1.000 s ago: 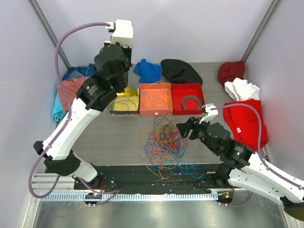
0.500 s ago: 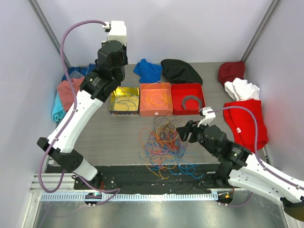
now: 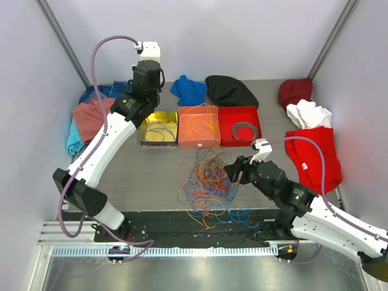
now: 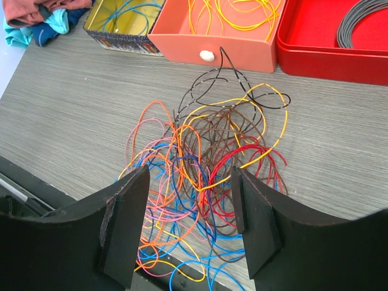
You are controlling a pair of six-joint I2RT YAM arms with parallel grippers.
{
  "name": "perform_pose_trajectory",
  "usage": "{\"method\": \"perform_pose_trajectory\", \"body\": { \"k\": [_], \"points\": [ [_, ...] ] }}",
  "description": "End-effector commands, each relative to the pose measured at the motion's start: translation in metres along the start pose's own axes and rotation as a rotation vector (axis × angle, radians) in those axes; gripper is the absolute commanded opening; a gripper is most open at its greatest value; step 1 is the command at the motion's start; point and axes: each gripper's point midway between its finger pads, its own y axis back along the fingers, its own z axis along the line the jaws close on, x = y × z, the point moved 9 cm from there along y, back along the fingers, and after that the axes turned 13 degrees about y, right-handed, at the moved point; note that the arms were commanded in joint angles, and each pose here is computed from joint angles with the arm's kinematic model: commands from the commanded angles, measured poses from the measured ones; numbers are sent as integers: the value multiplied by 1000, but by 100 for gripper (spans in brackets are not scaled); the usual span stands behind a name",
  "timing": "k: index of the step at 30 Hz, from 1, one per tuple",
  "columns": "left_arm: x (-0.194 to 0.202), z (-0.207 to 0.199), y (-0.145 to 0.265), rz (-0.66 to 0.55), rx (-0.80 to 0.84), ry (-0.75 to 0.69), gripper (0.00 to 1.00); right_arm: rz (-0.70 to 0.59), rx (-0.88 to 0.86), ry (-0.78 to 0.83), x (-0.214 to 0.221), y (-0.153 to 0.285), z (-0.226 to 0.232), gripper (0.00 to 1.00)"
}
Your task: Untangle the cables
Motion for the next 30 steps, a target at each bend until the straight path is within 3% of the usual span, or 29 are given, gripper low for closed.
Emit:
{"method": "perform_pose_trajectory", "body": {
  "k": [1,20,25,30],
  "points": [
    [5,-6,-8,-10,35,73,0,-37,-15,-28,-4,-1,3,64],
    [160,-15,-52,334,15,93,0,-11,4,-4,4,-4,1,64],
    [176,-4,-63,399,26,187,0,-14,8,-8,4,-2,-1,64],
    [189,3,-76,422,-13,157,0,-17,8,-12,5,0,-2,64]
  ]
}}
